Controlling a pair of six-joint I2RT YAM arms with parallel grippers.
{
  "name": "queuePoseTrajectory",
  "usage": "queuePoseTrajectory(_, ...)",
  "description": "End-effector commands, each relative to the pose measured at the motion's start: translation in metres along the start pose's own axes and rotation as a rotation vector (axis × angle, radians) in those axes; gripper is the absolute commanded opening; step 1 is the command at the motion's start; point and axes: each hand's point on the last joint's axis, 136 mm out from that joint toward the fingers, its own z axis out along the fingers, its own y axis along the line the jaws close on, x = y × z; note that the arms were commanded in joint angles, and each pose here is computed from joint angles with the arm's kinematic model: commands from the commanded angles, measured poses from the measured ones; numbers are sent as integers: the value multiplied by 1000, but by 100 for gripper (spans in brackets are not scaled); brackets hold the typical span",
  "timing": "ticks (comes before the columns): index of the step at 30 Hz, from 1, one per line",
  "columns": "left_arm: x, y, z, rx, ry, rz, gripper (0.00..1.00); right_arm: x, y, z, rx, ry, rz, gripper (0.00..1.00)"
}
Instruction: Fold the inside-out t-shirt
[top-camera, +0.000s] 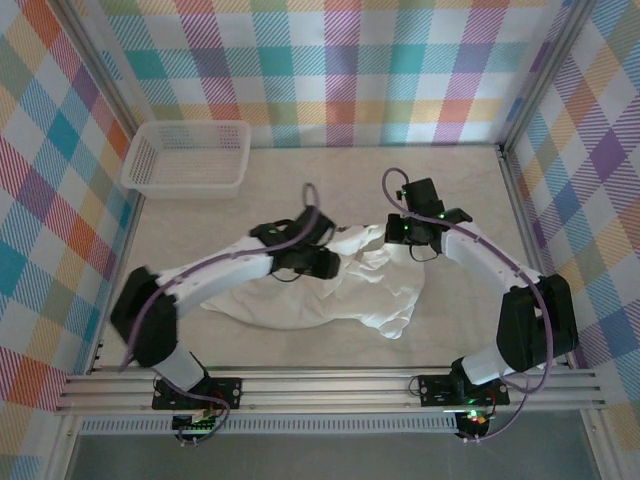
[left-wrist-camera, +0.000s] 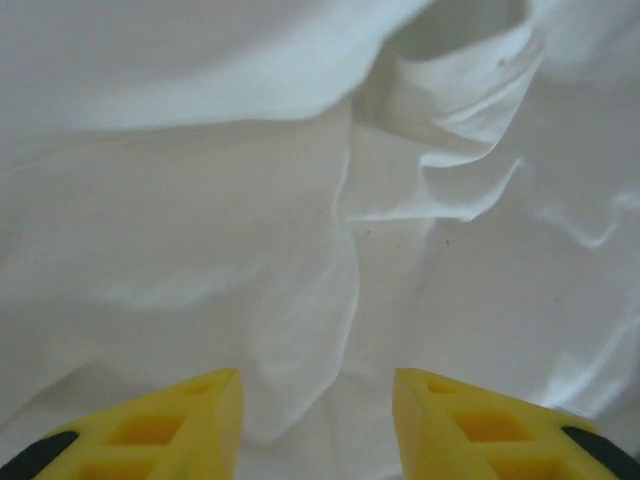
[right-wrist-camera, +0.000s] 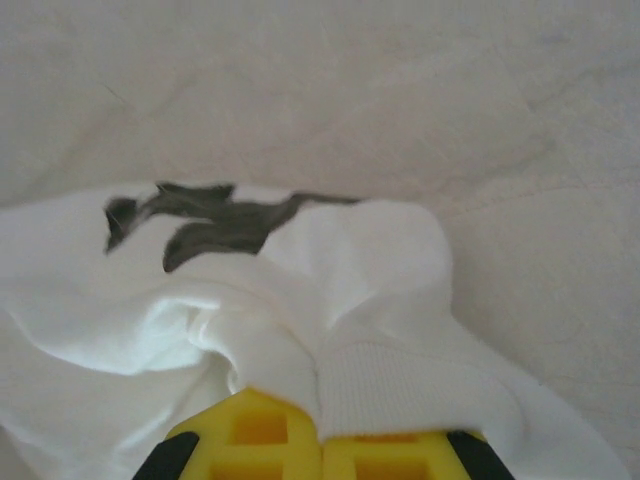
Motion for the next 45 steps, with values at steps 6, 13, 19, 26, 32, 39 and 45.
queuePoseTrajectory(6,17,24,49,-295,130,306,58,-45,18,-31,-102,-124,84,0)
queuePoseTrajectory(13,5,53,24,-449,77,328,6,-46,1,-28,-83,-128,149,0)
queuePoseTrajectory(19,-19,68,-44,-322,-53,146,0,-43,-4,-26,-69,-98,122,0)
queuePoseTrajectory(26,-42,83,-97,78,-135,-153,0,-31,-9,-15,-42,-30,38,0)
queuePoseTrajectory(32,-45,104,-77,175,-72,-244,0,-14,-14,21,-31,92,30,3)
queuePoseTrajectory(39,-67,156,-25,146,-48,-324,4,-27,-38,67,94,111,-46,4)
queuePoseTrajectory(45,-86,178,6,135,-12,-331,19,-51,-51,94,174,117,-79,12)
